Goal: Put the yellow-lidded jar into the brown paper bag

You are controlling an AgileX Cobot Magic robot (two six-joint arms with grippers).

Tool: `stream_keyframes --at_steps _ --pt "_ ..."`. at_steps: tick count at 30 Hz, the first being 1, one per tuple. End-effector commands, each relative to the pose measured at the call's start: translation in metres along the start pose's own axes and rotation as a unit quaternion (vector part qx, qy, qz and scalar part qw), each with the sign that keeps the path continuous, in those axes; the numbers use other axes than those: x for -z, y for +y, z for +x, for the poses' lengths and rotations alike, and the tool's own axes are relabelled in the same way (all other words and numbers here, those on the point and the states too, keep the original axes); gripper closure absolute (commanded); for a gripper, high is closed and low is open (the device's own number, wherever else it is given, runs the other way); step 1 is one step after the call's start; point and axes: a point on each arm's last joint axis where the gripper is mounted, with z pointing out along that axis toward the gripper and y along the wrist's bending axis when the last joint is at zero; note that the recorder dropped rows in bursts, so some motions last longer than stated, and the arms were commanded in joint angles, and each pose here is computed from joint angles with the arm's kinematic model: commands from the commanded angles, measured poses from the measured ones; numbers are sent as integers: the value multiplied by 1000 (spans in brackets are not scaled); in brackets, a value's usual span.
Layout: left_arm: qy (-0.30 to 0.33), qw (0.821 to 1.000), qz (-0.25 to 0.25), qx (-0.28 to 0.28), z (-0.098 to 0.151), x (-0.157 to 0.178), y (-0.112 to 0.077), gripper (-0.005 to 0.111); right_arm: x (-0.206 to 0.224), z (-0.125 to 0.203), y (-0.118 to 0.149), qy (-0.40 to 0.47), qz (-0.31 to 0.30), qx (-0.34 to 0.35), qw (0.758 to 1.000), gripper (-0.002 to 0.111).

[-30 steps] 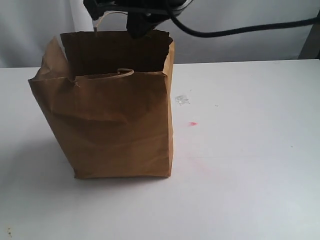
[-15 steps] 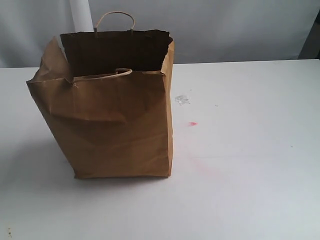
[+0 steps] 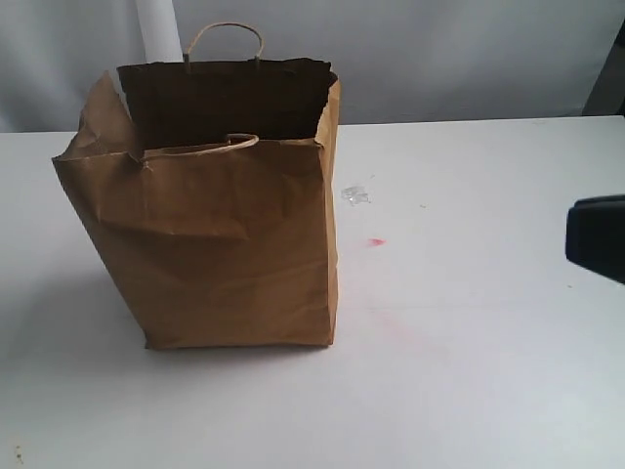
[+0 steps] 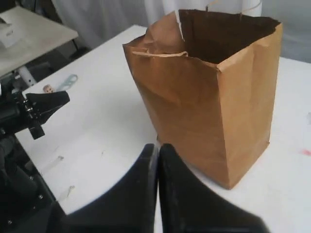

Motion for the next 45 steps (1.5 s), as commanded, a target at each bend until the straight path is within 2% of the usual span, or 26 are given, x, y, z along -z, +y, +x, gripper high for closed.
stream_keyframes --at_steps 1,5,12,18,22,24,27,34,41,45 --pt "-4 1000 4 3 -1 0 -1 106 -5 25 -9 -46 3 -12 999 108" --pt "-4 1000 4 3 -1 0 -1 106 -10 41 -12 -20 7 -14 1000 108" --pt "-4 1000 4 3 -1 0 -1 106 -11 44 -13 -16 10 -13 1000 108" --pt "-4 1000 4 3 -1 0 -1 106 -11 43 -19 -26 39 49 998 108" --pt "-4 1000 4 3 -1 0 -1 106 -16 49 -29 -89 76 127 985 108" --pt "-4 1000 4 3 -1 0 -1 106 -18 58 -34 -148 87 140 975 108" --pt "-4 1000 4 3 -1 0 -1 106 -18 79 -43 -217 105 140 960 108" --pt "-4 1000 4 3 -1 0 -1 106 -10 121 -54 -249 139 138 949 108" --pt "-4 1000 4 3 -1 0 -1 106 8 136 -56 -245 182 130 943 108" --pt "-4 1000 4 3 -1 0 -1 106 8 144 -61 -207 222 115 946 108"
